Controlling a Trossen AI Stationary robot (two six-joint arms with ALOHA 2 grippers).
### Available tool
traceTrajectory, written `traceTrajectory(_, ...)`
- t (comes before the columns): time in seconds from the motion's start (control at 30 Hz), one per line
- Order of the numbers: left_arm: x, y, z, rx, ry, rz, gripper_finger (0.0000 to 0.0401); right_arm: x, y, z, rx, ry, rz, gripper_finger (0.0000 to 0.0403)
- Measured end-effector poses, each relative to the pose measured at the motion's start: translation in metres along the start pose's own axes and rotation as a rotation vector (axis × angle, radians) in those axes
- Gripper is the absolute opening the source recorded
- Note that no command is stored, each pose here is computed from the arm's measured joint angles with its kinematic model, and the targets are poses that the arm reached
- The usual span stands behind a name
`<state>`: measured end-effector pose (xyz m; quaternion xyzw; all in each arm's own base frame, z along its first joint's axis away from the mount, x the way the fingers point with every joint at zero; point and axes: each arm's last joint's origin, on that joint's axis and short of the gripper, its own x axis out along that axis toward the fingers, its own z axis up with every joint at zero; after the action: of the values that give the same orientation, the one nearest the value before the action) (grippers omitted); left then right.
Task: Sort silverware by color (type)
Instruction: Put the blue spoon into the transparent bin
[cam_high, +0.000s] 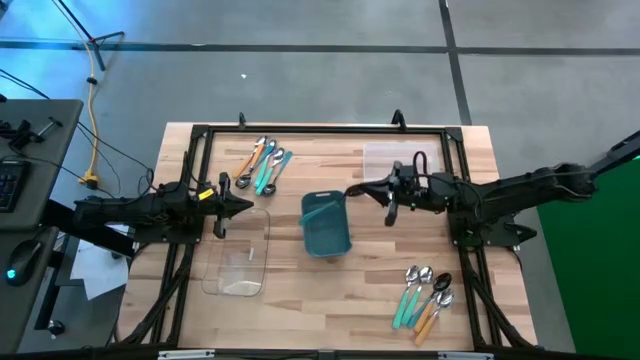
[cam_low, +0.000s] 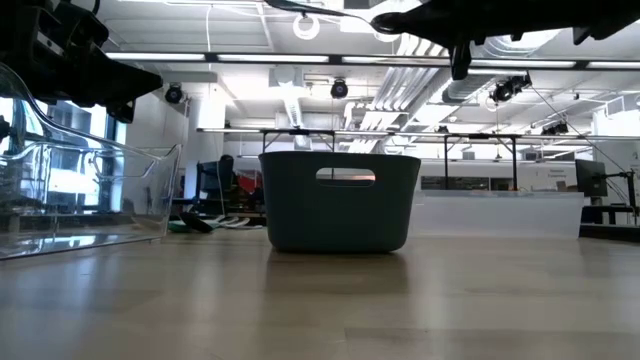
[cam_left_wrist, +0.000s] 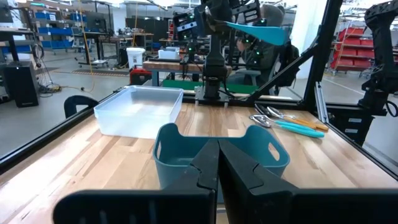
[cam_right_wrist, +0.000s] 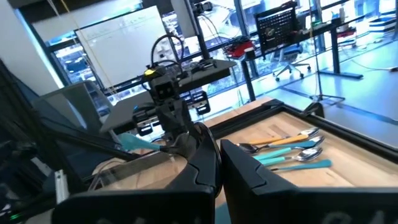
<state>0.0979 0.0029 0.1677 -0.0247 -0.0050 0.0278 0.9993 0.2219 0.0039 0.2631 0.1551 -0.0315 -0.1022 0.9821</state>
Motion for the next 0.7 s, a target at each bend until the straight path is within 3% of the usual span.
traceTrajectory(0.5,0.000,0.000,0.003,-0.003,-0.031,0.010,0.0000,0.000,0.000,0.000,0.005,-0.001,-0.003,0.0000)
traceTrajectory(0.57,0.000,0.000,0.007,-0.053,-0.069,-0.003,0.0000,0.000,0.000,0.000,0.007,-0.001,-0.003,0.0000)
traceTrajectory(0.7,-0.002,-0.002,0.020,-0.263,-0.201,-0.060,0.0000,0.000,0.000,0.000,0.007,-0.001,-0.003,0.0000)
